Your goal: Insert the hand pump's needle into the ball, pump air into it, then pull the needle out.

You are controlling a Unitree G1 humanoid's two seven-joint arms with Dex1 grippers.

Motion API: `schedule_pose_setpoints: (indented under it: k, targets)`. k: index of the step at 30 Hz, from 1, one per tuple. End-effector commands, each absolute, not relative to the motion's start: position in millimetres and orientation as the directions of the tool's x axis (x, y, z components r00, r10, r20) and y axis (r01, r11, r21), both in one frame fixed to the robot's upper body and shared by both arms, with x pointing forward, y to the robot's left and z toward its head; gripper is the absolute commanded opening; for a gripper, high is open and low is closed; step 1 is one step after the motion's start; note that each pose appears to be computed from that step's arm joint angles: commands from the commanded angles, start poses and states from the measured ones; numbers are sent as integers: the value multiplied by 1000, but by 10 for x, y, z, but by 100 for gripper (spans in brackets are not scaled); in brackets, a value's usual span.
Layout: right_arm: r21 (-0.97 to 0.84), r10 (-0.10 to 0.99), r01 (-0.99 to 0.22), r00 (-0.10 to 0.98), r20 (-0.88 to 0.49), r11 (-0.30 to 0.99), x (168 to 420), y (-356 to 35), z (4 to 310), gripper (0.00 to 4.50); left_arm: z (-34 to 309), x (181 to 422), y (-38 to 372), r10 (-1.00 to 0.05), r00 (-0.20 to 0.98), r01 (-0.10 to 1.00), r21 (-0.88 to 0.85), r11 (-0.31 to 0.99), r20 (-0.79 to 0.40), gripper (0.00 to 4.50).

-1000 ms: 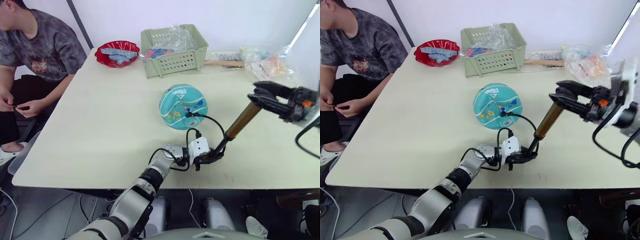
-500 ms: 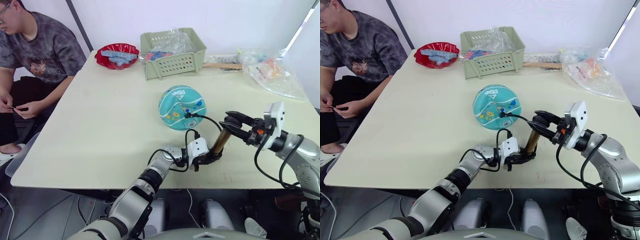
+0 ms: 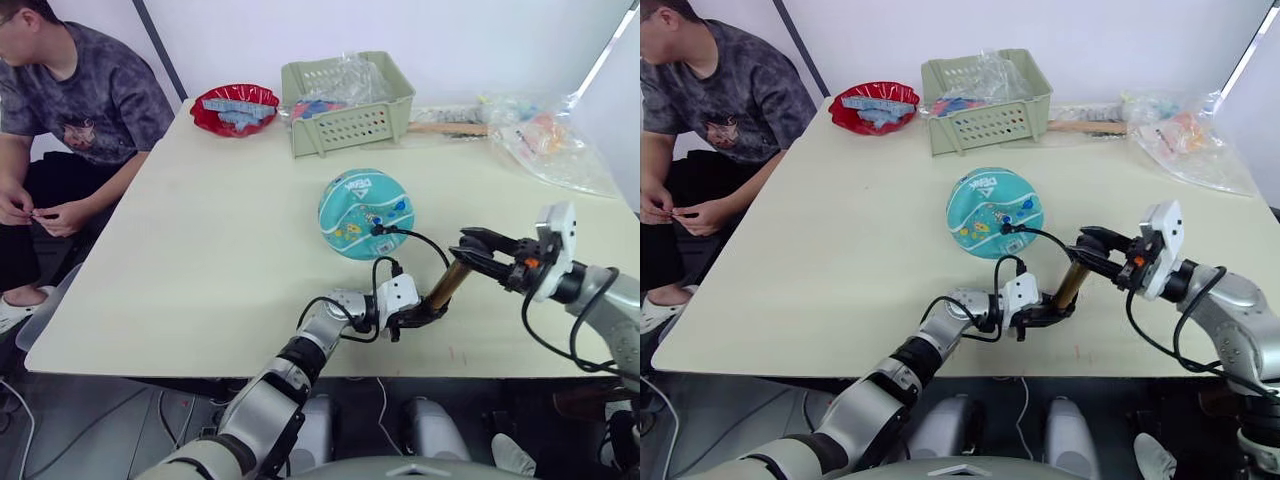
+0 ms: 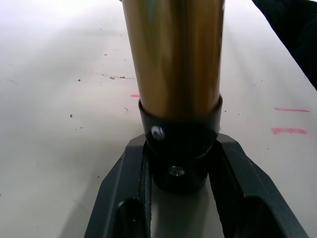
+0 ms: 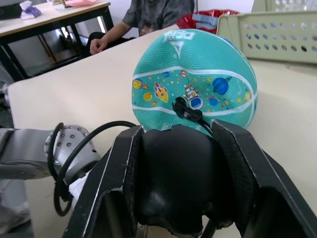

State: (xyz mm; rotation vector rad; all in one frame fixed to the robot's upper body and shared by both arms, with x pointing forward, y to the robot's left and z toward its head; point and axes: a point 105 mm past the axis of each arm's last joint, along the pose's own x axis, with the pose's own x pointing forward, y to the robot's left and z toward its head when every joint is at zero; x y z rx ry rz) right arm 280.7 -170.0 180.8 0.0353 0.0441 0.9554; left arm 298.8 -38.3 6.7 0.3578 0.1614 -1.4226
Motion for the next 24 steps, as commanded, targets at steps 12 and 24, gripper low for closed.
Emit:
schedule_pose_setpoints:
  k: [12, 24]
  targets:
    - [-110, 843, -840, 511, 167, 531, 2595, -1943, 3139, 173, -225, 2873, -242, -900, 117, 992, 92, 86, -421, 116]
    - [-93, 855, -850, 518, 25, 518, 2671, -1758, 2566, 173, -228, 2874, -241, -899, 118, 992, 92, 87, -423, 116]
